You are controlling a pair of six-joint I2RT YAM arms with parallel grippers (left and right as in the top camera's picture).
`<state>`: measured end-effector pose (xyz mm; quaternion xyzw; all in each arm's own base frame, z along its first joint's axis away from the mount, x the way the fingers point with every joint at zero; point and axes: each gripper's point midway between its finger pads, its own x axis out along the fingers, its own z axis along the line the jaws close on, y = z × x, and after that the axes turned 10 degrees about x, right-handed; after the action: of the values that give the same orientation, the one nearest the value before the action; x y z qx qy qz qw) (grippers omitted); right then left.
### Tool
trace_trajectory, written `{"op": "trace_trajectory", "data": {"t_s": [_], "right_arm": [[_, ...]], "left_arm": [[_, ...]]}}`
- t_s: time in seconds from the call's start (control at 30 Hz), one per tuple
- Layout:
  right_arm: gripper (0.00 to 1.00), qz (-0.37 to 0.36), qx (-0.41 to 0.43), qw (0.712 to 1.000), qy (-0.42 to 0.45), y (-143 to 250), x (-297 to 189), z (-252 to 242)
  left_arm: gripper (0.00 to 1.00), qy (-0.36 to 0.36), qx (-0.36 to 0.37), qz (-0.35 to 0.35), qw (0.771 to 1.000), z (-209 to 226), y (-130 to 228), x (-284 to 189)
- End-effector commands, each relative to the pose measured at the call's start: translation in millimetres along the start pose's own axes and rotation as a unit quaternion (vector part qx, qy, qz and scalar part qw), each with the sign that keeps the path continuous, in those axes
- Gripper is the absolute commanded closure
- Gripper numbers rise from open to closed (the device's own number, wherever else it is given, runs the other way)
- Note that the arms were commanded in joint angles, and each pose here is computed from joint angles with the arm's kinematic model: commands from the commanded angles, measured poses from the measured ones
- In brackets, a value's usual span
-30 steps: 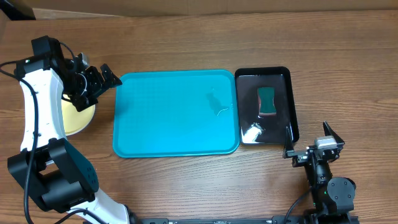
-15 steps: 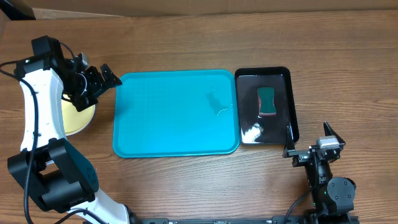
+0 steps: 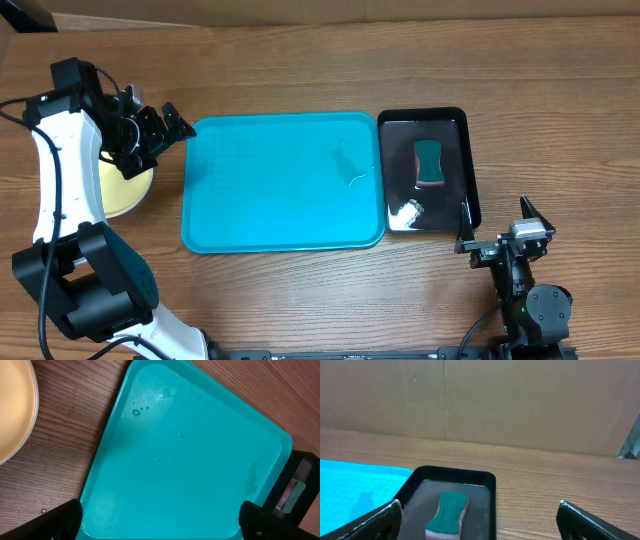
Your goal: Clean dirty plates on tray and stack at the side
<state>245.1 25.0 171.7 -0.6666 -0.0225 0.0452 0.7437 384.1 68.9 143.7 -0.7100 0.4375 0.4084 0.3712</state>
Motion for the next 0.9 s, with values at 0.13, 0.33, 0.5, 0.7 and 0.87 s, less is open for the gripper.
{"op": "trace_trajectory", "data": {"t_s": [0.13,0.33,0.5,0.7,0.87], "right_arm": [[0.00,-0.004,0.002,1.000,0.008,1,0,-3],[0.00,-0.004,0.002,1.000,0.008,1,0,-3],[0.00,-0.004,0.002,1.000,0.008,1,0,-3],[0.00,-0.004,0.002,1.000,0.008,1,0,-3],[0.00,-0.004,0.002,1.000,0.008,1,0,-3]], "left_arm": [[0.00,-0.013,0.028,-0.019,0.999,-7,-4,-11],[0.00,-0.075,0.081,-0.075,0.991,-28,-1,-51],[0.00,-0.082,0.156,-0.147,0.973,-80,17,-100],[0.00,-0.039,0.238,-0.223,0.945,-141,58,-154],[0.00,-0.017,0.266,-0.275,0.924,-158,85,-192]]}}
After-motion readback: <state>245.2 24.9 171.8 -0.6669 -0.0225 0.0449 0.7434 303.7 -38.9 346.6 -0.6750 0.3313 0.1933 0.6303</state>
